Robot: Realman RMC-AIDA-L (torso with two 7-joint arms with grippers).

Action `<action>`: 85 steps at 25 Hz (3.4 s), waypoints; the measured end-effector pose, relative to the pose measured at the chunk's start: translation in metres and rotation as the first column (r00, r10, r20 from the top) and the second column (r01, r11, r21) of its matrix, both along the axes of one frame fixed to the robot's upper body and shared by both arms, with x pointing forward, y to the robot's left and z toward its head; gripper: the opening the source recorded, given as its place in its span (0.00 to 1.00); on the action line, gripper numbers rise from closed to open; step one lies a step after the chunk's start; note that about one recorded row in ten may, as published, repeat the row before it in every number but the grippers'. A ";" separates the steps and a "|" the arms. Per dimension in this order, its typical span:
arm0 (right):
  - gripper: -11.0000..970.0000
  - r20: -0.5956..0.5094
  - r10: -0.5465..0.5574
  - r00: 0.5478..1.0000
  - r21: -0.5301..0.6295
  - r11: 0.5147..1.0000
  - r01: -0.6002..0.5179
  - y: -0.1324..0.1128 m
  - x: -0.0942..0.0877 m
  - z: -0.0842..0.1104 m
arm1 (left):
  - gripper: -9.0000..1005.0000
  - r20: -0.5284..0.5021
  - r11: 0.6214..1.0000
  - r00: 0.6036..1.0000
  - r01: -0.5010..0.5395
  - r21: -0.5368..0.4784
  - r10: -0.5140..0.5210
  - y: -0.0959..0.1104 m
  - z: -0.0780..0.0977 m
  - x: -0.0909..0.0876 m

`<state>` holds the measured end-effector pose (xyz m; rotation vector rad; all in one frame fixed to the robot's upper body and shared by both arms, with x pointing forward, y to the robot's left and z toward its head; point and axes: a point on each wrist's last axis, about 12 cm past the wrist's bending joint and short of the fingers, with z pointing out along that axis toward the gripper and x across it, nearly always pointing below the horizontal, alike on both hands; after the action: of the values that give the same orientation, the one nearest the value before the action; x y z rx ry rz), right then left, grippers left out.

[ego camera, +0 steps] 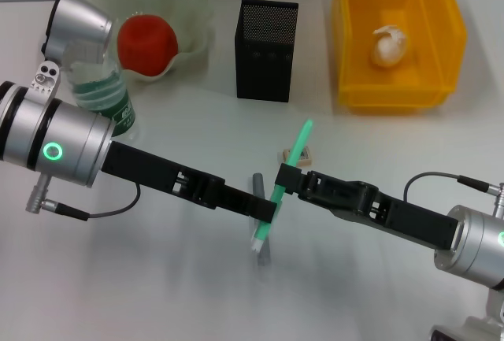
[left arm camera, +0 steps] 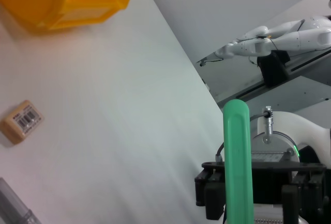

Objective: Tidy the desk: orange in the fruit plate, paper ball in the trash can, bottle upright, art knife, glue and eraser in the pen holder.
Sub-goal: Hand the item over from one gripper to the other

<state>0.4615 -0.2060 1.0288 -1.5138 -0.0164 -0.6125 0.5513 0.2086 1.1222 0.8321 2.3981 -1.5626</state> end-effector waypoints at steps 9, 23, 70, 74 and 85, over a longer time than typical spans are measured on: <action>0.40 -0.004 0.001 1.000 -0.014 1.000 -0.001 0.000 0.000 -0.002 | 0.15 0.008 1.000 1.000 0.002 -0.001 -0.002 0.000 0.002 0.001; 0.36 0.001 0.006 1.000 -0.019 1.000 -0.006 0.001 0.001 -0.001 | 0.15 0.013 1.000 1.000 0.009 -0.003 -0.009 -0.001 0.002 0.001; 0.19 0.007 0.012 1.000 -0.031 0.999 -0.011 0.002 0.006 0.000 | 0.34 0.051 0.999 0.998 0.033 -0.004 -0.033 -0.004 0.005 0.000; 0.19 0.007 0.011 1.000 -0.030 0.999 -0.011 0.002 0.006 0.000 | 0.45 0.059 1.000 0.998 0.025 -0.004 -0.025 -0.002 0.005 0.002; 0.19 0.006 0.005 1.000 -0.025 1.000 -0.004 0.002 0.007 0.001 | 0.80 0.069 1.000 0.997 0.027 0.009 -0.028 0.000 0.005 0.003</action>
<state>0.4685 -0.2045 1.0297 -1.5354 -0.0319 -0.6152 0.5539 0.2084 1.1269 0.9090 2.3562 -1.5095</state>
